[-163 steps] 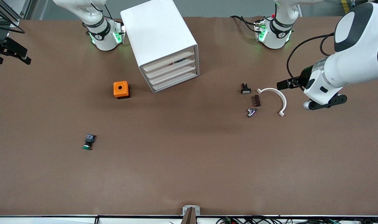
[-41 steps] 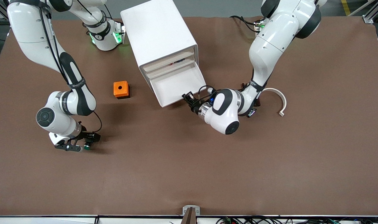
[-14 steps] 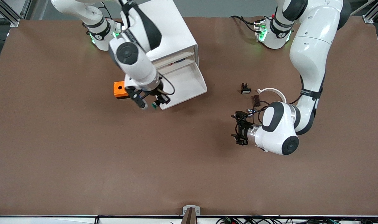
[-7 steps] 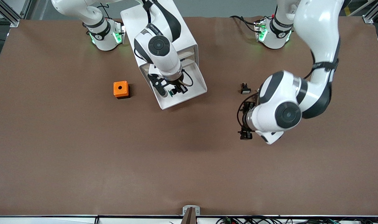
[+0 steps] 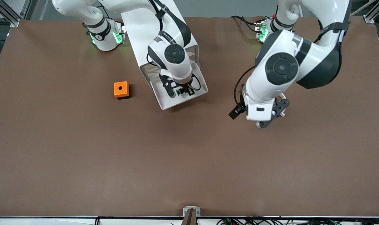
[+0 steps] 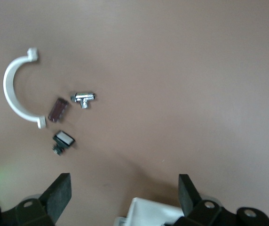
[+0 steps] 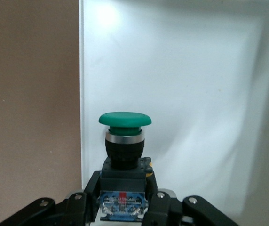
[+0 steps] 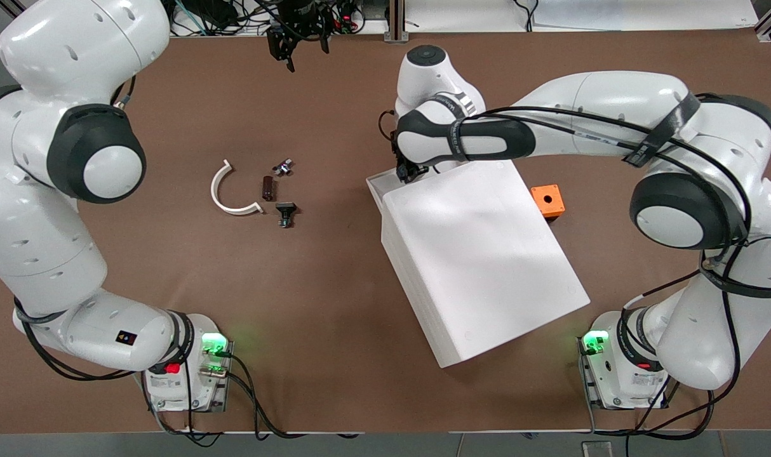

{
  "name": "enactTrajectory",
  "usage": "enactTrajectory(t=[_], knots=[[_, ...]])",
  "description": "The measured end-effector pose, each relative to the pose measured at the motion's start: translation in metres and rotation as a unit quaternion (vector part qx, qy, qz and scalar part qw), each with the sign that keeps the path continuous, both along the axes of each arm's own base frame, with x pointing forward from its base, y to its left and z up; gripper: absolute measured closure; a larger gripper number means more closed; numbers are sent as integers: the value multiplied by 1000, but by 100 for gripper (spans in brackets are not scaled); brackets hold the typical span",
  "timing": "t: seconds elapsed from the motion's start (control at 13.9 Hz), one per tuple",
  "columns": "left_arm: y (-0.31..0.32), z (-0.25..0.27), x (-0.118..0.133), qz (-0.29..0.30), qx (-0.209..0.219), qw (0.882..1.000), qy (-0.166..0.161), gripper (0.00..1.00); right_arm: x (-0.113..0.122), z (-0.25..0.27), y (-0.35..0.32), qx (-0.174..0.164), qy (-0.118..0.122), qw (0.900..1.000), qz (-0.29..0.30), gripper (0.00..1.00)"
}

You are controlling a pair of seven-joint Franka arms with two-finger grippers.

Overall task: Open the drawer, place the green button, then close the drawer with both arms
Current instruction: 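Lower the button into the drawer and open the right gripper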

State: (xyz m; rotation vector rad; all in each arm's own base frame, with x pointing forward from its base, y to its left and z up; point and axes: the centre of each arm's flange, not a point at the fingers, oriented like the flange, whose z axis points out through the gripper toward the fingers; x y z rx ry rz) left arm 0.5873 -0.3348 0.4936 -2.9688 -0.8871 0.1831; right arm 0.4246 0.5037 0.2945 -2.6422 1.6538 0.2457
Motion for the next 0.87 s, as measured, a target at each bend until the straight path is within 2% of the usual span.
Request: enactTrajectory(t=[0.22, 0.36, 0.51, 0.79, 0.87], knots=[[-7, -32, -5, -111, -6, 994, -1, 0, -4, -10, 6, -4, 5, 1000, 2, 59], [-15, -81, -10, -179, -22, 984, -10, 0, -5, -15, 7, -7, 8, 1000, 2, 59], [-20, -121, -24, -232, -28, 972, -2, 0, -8, -19, 8, -11, 11, 1000, -4, 59], [-26, -143, -38, -286, -47, 957, 14, 0, -12, -24, 12, -15, 14, 1000, -5, 59], [-28, -147, -40, -291, -55, 955, 15, 0, -13, -24, 12, -16, 15, 1000, -5, 52]])
